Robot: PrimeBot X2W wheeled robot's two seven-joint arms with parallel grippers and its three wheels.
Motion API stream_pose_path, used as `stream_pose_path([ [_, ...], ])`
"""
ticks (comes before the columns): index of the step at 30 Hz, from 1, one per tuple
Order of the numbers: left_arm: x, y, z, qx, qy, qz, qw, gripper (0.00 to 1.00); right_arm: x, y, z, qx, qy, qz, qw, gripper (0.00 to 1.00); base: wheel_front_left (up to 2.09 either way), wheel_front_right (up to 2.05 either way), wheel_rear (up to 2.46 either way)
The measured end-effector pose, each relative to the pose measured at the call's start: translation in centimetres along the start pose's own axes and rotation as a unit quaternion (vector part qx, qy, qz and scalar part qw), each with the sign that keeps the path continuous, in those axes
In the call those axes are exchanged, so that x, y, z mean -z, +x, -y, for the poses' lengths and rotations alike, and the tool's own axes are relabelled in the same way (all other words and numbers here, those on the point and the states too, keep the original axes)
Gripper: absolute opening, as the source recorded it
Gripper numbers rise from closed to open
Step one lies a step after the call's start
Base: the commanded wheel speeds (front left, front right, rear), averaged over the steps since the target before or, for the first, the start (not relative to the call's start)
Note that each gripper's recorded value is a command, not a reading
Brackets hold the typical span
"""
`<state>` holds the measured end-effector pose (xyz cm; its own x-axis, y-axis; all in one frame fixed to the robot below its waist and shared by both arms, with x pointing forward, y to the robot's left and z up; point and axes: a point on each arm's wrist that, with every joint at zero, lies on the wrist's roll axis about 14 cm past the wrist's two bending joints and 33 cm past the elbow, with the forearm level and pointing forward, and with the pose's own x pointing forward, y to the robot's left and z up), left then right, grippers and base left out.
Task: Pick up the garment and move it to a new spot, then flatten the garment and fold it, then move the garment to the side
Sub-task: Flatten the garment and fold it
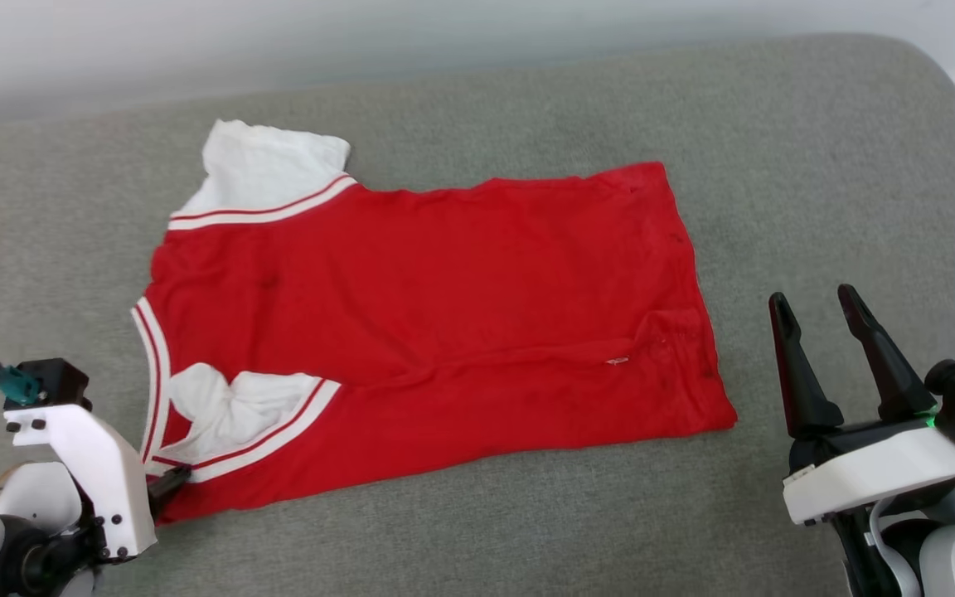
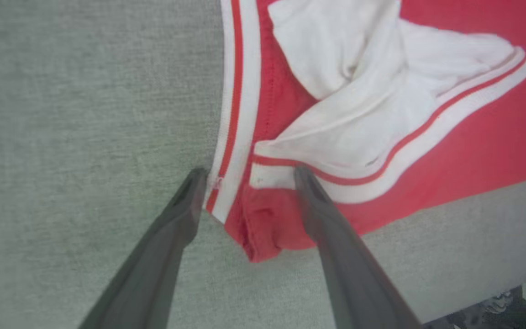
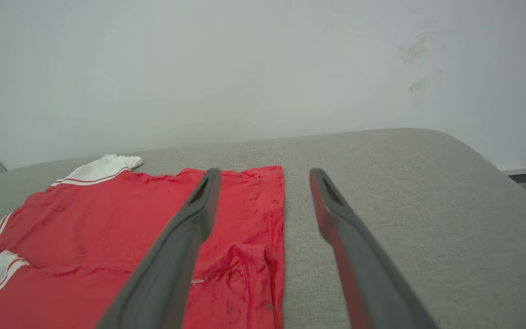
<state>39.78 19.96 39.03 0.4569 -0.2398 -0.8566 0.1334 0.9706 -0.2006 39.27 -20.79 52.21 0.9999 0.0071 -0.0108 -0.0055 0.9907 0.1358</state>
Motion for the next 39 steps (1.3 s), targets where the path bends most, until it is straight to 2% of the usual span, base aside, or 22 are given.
stream_pose_path([
  [3,0.9,1.1,-0.1,0.004,-0.015,-0.030,0.999,1.00,0.6,0.2,0.4,0.007,0.000,-0.008,1.000,1.00,0.00,0.00,0.00],
  [4,1.1,1.3,-0.1,0.007,-0.017,-0.037,0.999,0.86,0.6,0.3,0.6,0.010,-0.001,-0.009,1.000,1.00,0.00,0.00,0.00],
  [6,1.4,1.8,0.3,0.016,-0.030,-0.044,0.998,0.10,0.8,0.3,0.9,0.014,0.000,-0.012,1.000,1.00,0.00,0.00,0.00],
  [7,1.5,1.8,0.3,0.018,-0.034,-0.045,0.998,0.10,0.9,0.3,1.0,0.016,0.000,-0.015,1.000,1.00,0.00,0.00,0.00],
  [8,1.6,1.9,0.4,0.020,-0.037,-0.045,0.998,0.00,1.0,0.3,1.1,0.018,0.004,-0.016,1.000,1.00,0.00,0.00,0.00],
  [15,1.1,1.5,1.0,0.037,-0.044,0.007,0.998,0.00,1.0,0.5,1.8,0.018,0.017,-0.037,0.999,1.00,0.00,0.00,0.00],
  [17,0.7,1.2,1.0,0.036,-0.042,0.029,0.998,0.00,1.5,0.7,2.0,0.015,0.026,-0.060,0.998,1.00,0.00,0.00,0.00],
  [20,-0.6,0.4,0.9,0.036,-0.040,0.066,0.996,0.00,3.8,0.4,3.0,0.019,0.031,-0.142,0.989,1.00,0.00,0.00,0.00],
  [24,-3.0,-1.2,1.1,0.036,-0.025,0.120,0.992,0.00,7.0,-0.2,4.1,0.019,0.029,-0.263,0.964,1.00,0.00,0.00,0.00],
  [29,-4.8,-2.1,1.6,0.037,-0.003,0.155,0.987,0.00,10.0,-0.4,2.9,-0.001,0.039,-0.369,0.929,1.00,0.00,0.00,0.00],
  [36,-5.4,-1.8,2.5,0.043,0.012,0.166,0.985,0.00,14.2,-0.1,0.2,-0.033,0.047,-0.457,0.888,1.00,0.00,0.00,0.00],
  [39,-5.2,-1.5,2.4,0.044,0.009,0.163,0.986,0.00,15.4,0.2,-0.5,-0.042,0.048,-0.475,0.878,1.00,0.00,0.00,0.00],
])
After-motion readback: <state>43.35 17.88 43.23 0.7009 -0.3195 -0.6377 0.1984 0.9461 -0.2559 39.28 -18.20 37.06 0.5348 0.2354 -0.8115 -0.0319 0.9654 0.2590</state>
